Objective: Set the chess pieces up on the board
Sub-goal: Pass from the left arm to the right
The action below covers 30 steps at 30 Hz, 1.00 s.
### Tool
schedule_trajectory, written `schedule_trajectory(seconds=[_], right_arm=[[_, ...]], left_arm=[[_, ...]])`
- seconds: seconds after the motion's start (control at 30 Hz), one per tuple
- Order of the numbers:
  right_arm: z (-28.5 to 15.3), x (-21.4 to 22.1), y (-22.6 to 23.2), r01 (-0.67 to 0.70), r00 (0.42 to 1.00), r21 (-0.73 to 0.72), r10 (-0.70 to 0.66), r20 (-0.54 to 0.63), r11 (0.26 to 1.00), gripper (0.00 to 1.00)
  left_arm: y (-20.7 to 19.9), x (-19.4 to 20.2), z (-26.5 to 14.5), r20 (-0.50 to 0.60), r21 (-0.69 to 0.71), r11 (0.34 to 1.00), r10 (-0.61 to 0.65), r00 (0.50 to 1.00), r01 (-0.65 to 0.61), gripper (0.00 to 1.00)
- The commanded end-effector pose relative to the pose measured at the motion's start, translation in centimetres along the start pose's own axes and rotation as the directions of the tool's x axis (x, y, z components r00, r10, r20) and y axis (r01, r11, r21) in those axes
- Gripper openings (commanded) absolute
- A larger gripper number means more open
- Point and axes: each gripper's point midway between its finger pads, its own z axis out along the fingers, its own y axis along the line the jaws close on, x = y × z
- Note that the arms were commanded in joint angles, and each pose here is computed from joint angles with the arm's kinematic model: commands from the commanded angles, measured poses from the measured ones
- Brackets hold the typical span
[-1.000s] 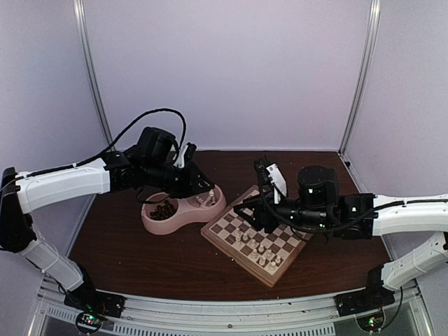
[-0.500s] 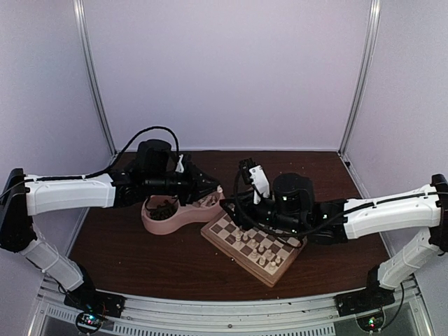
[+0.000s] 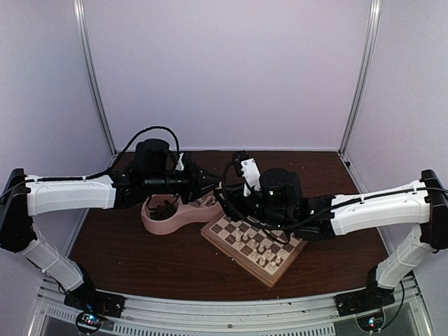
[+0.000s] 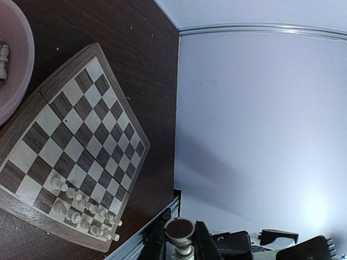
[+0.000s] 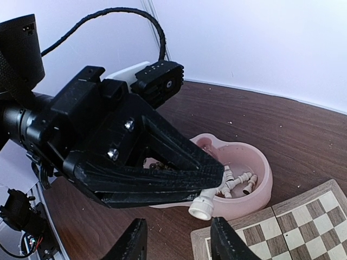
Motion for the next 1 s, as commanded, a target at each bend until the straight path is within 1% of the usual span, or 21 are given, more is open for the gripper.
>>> schedule_trajectory(seconds=[0.0, 0.1, 0.33, 0.47, 0.53, 0.63, 0.83, 0.9, 0.97], right_arm=[[0.5, -0.8, 0.0, 0.008, 1.0, 0.029, -0.009, 0.026, 1.0, 0.4], [0.7, -0.9, -0.2, 0.017, 1.0, 0.043, -0.018, 0.022, 0.999, 0.37], [0.8, -1.3, -1.1, 0.022, 1.0, 0.084, -0.024, 0.019, 0.996, 0.36], [0.7, -1.4, -1.4, 0.023, 1.0, 0.096, -0.025, 0.019, 0.995, 0.32], [0.7, -1.5, -1.5, 0.023, 1.0, 0.098, -0.024, 0.018, 0.995, 0.28], [0.6, -1.5, -1.6, 0.024, 1.0, 0.1, -0.026, 0.016, 0.995, 0.25], [0.0, -1.5, -2.0, 0.013, 1.0, 0.113, -0.016, 0.018, 0.994, 0.1], [-0.3, -1.6, -2.2, 0.012, 1.0, 0.119, -0.014, 0.014, 0.993, 0.05], [-0.6, -1.6, -2.3, 0.015, 1.0, 0.121, -0.015, -0.001, 0.993, 0.03]], left_arm=[[-1.8, 0.4, -0.3, -0.007, 0.071, 0.997, 0.022, 1.0, -0.021, 0.13], [-1.8, 0.6, -0.3, -0.013, 0.072, 0.997, 0.022, 1.0, -0.021, 0.13], [-2.0, 1.1, -0.3, -0.015, 0.074, 0.997, 0.027, 1.0, -0.026, 0.13], [-1.9, 1.4, -0.3, -0.021, 0.076, 0.997, 0.027, 0.999, -0.025, 0.13], [-2.0, 1.5, -0.3, -0.025, 0.081, 0.996, 0.026, 0.999, -0.024, 0.13], [-2.2, 1.6, -0.4, -0.028, 0.088, 0.996, 0.029, 0.999, -0.027, 0.13], [-2.0, 1.6, -0.7, -0.018, 0.087, 0.996, 0.032, 0.999, -0.03, 0.13], [-2.2, 1.6, -1.0, -0.012, 0.099, 0.994, 0.058, 0.998, -0.056, 0.17], [-3.1, 1.6, -1.3, -0.01, 0.131, 0.985, 0.117, 0.993, -0.115, 0.23]])
